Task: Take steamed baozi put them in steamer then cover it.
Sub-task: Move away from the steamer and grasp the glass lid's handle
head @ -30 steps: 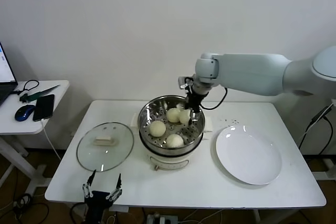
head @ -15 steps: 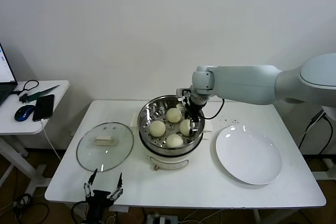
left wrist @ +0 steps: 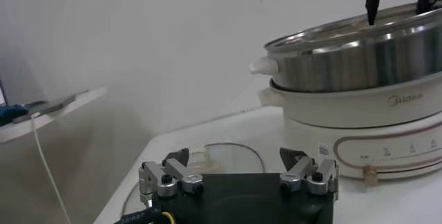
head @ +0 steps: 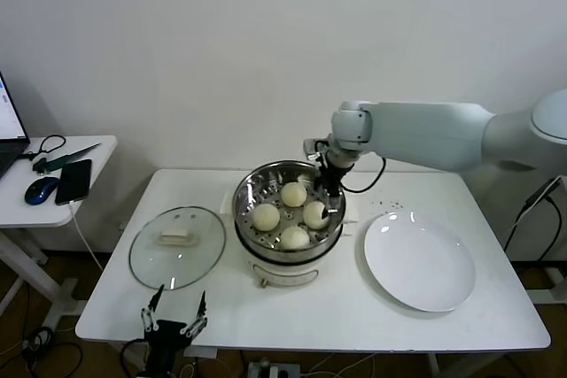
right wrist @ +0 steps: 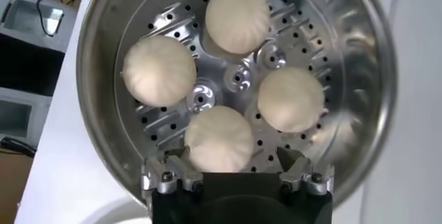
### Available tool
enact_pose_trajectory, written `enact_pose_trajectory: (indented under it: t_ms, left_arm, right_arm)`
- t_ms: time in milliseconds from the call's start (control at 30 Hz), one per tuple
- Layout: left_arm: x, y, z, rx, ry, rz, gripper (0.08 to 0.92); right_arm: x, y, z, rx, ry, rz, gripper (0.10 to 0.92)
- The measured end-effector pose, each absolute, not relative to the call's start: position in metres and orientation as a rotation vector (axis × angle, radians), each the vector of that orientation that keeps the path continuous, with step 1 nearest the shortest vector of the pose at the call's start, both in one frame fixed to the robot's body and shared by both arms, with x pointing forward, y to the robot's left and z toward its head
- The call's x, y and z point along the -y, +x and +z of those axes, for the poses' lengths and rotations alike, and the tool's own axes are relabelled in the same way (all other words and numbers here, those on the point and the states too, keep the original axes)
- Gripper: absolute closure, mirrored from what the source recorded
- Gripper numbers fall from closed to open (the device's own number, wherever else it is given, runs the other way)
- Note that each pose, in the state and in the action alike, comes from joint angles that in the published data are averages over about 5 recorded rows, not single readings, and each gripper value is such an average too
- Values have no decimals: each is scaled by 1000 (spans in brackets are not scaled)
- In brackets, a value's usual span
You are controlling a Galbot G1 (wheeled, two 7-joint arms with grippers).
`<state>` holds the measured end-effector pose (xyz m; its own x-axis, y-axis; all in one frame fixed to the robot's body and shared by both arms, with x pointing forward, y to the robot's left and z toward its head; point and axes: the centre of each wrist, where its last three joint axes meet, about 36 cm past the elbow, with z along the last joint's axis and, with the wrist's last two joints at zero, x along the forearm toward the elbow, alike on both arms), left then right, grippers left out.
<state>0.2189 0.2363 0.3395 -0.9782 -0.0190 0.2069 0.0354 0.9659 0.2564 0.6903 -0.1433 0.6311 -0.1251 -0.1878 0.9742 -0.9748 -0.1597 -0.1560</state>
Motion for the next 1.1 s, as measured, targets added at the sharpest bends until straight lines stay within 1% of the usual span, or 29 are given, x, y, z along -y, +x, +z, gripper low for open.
enact_pose_trajectory:
  t_ms: [233, 433, 733, 1100]
  left_arm:
    - [-240, 216, 341, 2912, 15, -396, 177]
    - [-244, 215, 345, 2916, 38, -408, 177]
    - [-244, 224, 351, 2926, 84, -432, 177]
    - [-254, 243, 363, 2921, 171, -544, 177]
  right_arm:
    - [181, 689, 655, 1516, 1463, 1313, 200]
    - [229, 678, 652, 1743, 1515, 1252, 200]
    - [295, 651, 602, 2199, 1509, 1067, 200]
    - [329, 605, 530, 2667, 1335, 697, 200]
